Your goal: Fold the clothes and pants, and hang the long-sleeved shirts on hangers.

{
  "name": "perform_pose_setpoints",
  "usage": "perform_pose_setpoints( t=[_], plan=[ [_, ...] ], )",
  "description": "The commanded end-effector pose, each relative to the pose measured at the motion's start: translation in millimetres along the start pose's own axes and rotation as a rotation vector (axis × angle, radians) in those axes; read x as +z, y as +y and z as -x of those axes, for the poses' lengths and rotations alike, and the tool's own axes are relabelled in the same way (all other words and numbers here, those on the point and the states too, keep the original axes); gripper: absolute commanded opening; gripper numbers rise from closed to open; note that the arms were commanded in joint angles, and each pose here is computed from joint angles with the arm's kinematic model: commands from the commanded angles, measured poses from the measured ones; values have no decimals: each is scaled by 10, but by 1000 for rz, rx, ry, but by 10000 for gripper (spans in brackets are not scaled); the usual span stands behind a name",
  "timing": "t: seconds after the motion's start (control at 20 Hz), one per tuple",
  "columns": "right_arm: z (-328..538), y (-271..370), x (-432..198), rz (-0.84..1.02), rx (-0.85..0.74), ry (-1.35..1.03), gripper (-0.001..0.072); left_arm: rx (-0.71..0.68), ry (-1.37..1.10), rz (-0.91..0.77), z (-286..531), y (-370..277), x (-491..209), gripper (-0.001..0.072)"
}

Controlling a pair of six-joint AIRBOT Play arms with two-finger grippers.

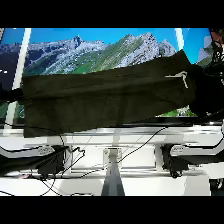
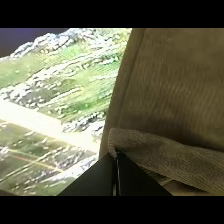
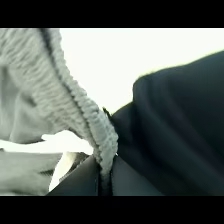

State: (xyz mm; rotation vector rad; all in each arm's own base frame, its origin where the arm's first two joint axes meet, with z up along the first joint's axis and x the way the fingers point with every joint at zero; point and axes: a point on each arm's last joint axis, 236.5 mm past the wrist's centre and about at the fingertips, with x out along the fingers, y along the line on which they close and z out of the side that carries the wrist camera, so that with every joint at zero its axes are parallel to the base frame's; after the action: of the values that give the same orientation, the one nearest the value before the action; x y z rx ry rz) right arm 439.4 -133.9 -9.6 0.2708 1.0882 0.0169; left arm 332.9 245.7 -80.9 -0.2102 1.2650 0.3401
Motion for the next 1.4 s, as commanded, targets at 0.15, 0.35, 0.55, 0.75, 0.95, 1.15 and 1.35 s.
perform_pose_setpoints(
  t=[0.15,0.35,0.55,0.75,0.95,1.15,1.35],
  plan=[
    [-122,141,725,-69,5,-292,30,-48,-241,118,6,-236,607,14],
    [-284,336,1026,-23,-34,-411,29,-8,-455,24,186,-491,1155,14],
    [-300,306,1175,-48,-60,-482,29,-11,-603,-22,584,-702,1626,13],
    [-333,277,1157,-70,-59,-476,29,-4,-549,-29,614,-652,1509,11],
    [-340,262,1140,-52,-70,-467,29,76,-190,-41,281,-246,695,12],
    [-362,283,1101,-50,-61,-448,30,37,92,-66,0,-248,-83,12],
    [-391,301,1040,-38,-57,-419,29,21,163,-66,-60,-294,-315,13]
  ],
)
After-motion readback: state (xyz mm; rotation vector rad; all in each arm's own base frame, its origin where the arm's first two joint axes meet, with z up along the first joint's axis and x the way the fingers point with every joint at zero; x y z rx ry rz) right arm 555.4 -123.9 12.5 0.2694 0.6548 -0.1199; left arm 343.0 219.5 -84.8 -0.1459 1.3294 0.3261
